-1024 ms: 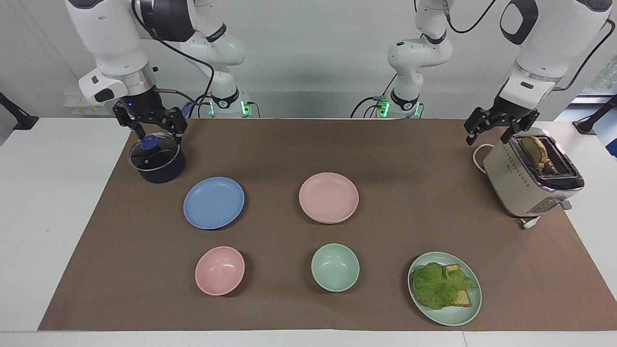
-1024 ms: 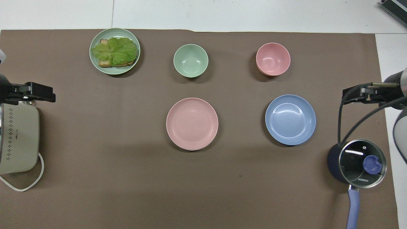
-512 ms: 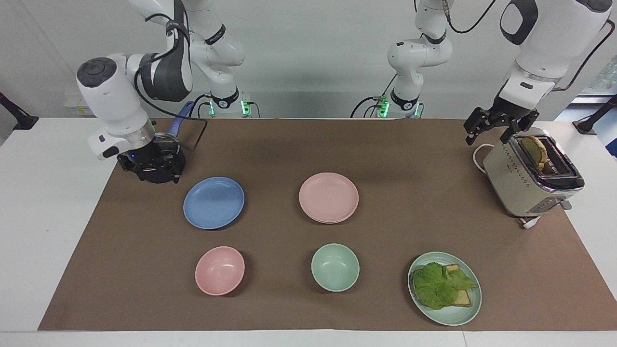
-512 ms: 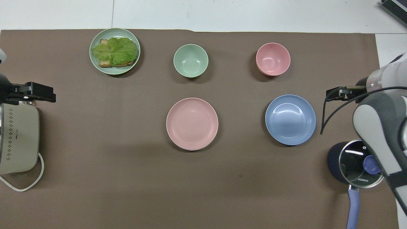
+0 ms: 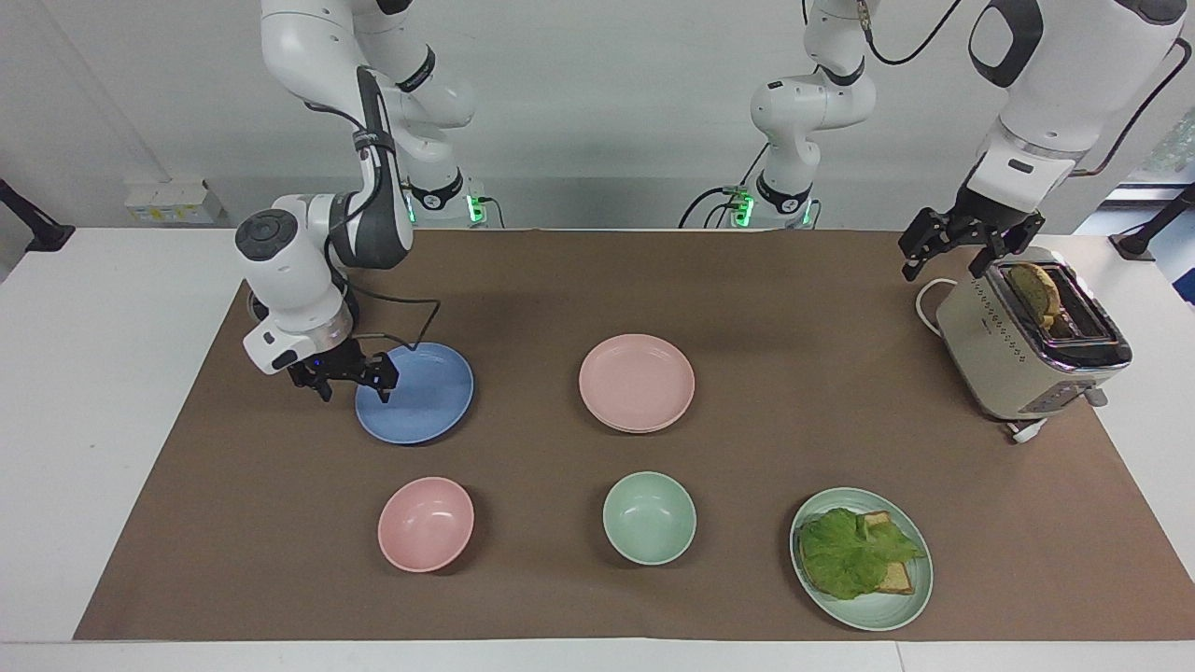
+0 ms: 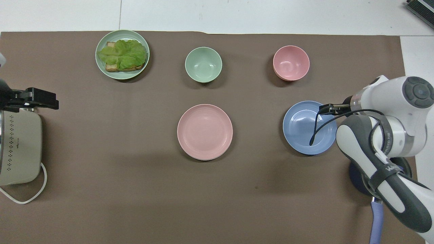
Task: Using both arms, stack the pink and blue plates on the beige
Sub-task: 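Reach the right gripper to the blue plate rim and grasp it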
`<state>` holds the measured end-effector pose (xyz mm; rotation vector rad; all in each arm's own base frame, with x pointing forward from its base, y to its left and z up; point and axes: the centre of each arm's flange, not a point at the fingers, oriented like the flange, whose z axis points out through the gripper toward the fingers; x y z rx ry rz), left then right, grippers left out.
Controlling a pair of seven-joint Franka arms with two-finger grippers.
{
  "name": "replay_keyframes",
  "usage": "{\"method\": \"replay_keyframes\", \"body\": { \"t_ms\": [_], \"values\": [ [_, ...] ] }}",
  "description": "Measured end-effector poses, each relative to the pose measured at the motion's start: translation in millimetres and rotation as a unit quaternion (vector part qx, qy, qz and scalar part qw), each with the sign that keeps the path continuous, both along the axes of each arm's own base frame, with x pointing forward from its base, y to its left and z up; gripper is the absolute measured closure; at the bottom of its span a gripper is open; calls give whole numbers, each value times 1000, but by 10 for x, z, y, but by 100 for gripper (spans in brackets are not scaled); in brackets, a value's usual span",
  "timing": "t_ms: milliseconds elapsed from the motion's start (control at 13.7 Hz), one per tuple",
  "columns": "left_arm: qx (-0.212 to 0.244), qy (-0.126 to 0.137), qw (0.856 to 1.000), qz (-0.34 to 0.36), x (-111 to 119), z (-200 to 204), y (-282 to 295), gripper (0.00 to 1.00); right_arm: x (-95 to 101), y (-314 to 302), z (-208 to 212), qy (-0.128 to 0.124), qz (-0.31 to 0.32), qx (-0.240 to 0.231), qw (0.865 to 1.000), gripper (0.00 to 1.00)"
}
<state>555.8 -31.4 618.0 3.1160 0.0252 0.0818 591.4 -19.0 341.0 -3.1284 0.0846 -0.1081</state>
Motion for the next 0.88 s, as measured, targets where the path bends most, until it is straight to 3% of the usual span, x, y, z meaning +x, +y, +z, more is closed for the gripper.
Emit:
{"method": "replay_keyframes", "body": {
  "t_ms": [512, 878],
  "values": [
    [-2, -3, 1000, 6, 94, 5, 105, 0, -229, -220, -355, 9, -15, 21, 1000, 4],
    [-2, -10, 1000, -8, 100, 64, -63, 0, -250, -237, -379, 12, -18, 22, 1000, 61]
  ]
}}
